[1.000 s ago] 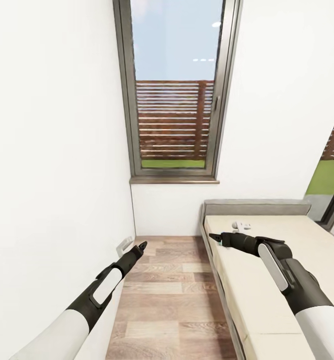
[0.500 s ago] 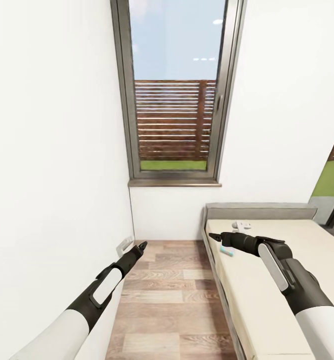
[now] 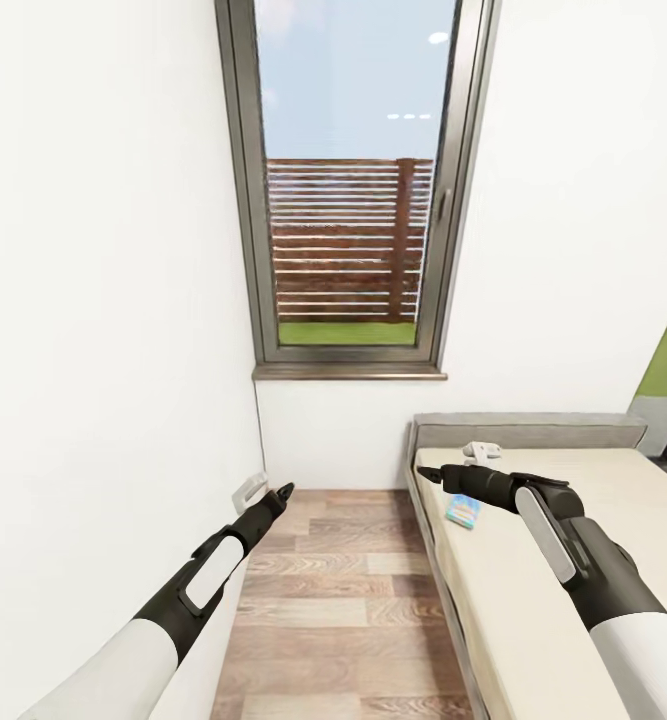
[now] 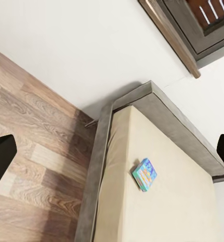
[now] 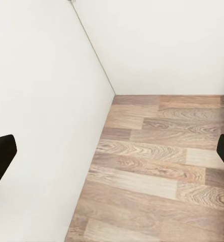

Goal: Put all the toys in the child's room - the three board games (two on the bed and one on the table), the two jigsaw puzzles on the table, and the tennis ball on the table - inside the toy box on the table in the child's room.

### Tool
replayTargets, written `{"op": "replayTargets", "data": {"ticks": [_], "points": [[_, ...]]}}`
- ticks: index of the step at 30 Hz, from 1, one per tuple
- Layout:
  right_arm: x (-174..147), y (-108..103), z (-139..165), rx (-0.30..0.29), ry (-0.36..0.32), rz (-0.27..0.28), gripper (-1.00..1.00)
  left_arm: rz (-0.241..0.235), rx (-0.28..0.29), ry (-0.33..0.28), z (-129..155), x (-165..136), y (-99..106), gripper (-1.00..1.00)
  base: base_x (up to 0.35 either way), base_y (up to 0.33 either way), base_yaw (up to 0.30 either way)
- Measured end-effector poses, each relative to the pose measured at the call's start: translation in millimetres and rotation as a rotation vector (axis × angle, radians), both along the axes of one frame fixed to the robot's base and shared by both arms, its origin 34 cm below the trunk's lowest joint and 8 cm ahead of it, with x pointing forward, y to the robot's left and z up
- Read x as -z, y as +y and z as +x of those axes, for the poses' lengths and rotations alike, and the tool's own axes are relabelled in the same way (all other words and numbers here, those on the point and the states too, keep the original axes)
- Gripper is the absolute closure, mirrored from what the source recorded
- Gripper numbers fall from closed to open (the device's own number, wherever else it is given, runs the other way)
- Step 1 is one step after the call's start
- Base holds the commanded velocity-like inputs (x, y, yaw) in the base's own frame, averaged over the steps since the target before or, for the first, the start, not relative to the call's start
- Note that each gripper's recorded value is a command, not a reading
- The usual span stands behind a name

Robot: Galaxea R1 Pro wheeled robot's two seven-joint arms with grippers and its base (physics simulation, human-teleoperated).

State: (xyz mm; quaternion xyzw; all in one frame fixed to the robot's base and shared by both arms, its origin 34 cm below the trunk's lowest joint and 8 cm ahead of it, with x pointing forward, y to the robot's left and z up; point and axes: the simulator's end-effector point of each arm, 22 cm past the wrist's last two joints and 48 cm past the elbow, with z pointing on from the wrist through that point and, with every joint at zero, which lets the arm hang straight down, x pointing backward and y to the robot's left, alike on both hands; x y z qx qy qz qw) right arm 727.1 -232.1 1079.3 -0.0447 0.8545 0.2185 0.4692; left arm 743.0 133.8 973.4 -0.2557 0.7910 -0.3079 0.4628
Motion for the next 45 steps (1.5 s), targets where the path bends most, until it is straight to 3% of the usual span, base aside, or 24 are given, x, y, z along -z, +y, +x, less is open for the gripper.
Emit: {"op": "replayTargets", "data": {"ticks": [45], "points": [[-0.6, -0.6, 0.4, 0.001, -0.001, 0.0, -1.0, 0.0, 0.0, 0.001, 0.0, 0.2, 0.1, -1.0, 0.211, 0.0, 0.0]]}}
